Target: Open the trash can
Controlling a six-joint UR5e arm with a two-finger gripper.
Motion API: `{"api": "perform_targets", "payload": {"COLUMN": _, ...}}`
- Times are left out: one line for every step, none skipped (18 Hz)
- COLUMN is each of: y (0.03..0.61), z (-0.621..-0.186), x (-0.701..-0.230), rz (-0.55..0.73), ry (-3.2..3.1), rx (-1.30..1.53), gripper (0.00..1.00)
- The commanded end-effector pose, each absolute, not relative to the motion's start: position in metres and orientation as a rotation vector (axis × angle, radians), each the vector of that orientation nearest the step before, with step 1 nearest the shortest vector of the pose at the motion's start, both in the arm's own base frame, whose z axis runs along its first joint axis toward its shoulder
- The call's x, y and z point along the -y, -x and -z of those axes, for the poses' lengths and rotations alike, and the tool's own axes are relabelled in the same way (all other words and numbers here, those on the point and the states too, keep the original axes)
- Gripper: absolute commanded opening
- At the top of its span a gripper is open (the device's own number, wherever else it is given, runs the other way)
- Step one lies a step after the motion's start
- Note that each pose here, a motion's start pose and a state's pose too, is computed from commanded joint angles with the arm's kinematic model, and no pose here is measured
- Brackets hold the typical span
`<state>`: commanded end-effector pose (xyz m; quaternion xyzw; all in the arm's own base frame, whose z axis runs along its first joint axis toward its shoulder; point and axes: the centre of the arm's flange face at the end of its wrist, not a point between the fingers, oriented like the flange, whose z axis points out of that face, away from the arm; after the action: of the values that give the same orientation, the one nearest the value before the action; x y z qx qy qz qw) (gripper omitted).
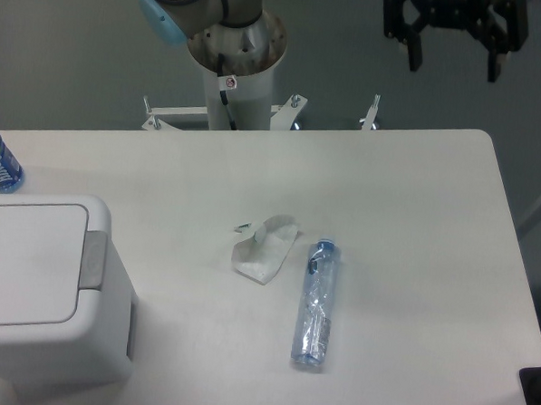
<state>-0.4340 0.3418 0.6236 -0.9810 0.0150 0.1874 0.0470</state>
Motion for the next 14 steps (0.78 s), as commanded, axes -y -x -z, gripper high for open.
{"api": "perform_targets", "payload": {"y": 0.433, "z": -0.624, "x": -0.345, "rz": -0.57, "ry": 2.982, "rx": 0.028, "gripper": 1.0}}
{"api": "perform_targets", "payload": {"y": 0.437, "z": -0.622, "x": -0.351, "rz": -0.582, "ry": 2.961, "rx": 0.09, "gripper": 1.0}}
{"api": "perform_targets", "payload": {"y": 0.438, "z": -0.62, "x": -0.358, "rz": -0.593, "ry": 2.939, "rx": 0.147, "gripper": 1.0}}
{"api": "perform_targets", "payload": {"y": 0.436, "z": -0.619, "x": -0.364, "rz": -0.589, "ry": 2.922, "rx": 0.205, "gripper": 1.0}}
{"api": "perform_targets", "payload": {"y": 0.434, "z": -0.617, "x": -0.37, "rz": -0.581, "ry": 2.912, "rx": 0.248, "gripper": 1.0}}
{"api": "perform_targets", "payload": {"y": 0.432, "z": -0.616, "x": -0.375, "rz": -0.575, "ry": 2.903, "rx": 0.274, "gripper": 1.0}}
{"api": "perform_targets", "payload": {"y": 0.429, "z": -0.616, "x": -0.38, "rz": -0.576, "ry": 2.894, "rx": 0.28, "gripper": 1.0}}
{"api": "perform_targets", "payload": {"y": 0.426, "z": -0.616, "x": -0.386, "rz": -0.584, "ry": 2.882, "rx": 0.278, "gripper": 1.0}}
{"api": "perform_targets", "payload": {"y": 0.424, "z": -0.614, "x": -0.393, "rz": -0.586, "ry": 2.871, "rx": 0.29, "gripper": 1.0}}
{"api": "perform_targets", "payload": {"y": 0.421, "z": -0.614, "x": -0.399, "rz": -0.583, "ry": 2.852, "rx": 0.324, "gripper": 1.0}}
{"api": "perform_targets", "payload": {"y": 0.417, "z": -0.611, "x": -0.408, "rz": -0.576, "ry": 2.832, "rx": 0.361, "gripper": 1.0}}
{"api": "perform_targets", "payload": {"y": 0.412, "z": -0.61, "x": -0.418, "rz": -0.573, "ry": 2.81, "rx": 0.394, "gripper": 1.0}}
{"api": "perform_targets", "payload": {"y": 0.408, "z": -0.608, "x": -0.426, "rz": -0.565, "ry": 2.792, "rx": 0.426, "gripper": 1.0}}
{"api": "perform_targets", "payload": {"y": 0.403, "z": -0.606, "x": -0.432, "rz": -0.553, "ry": 2.781, "rx": 0.455, "gripper": 1.0}}
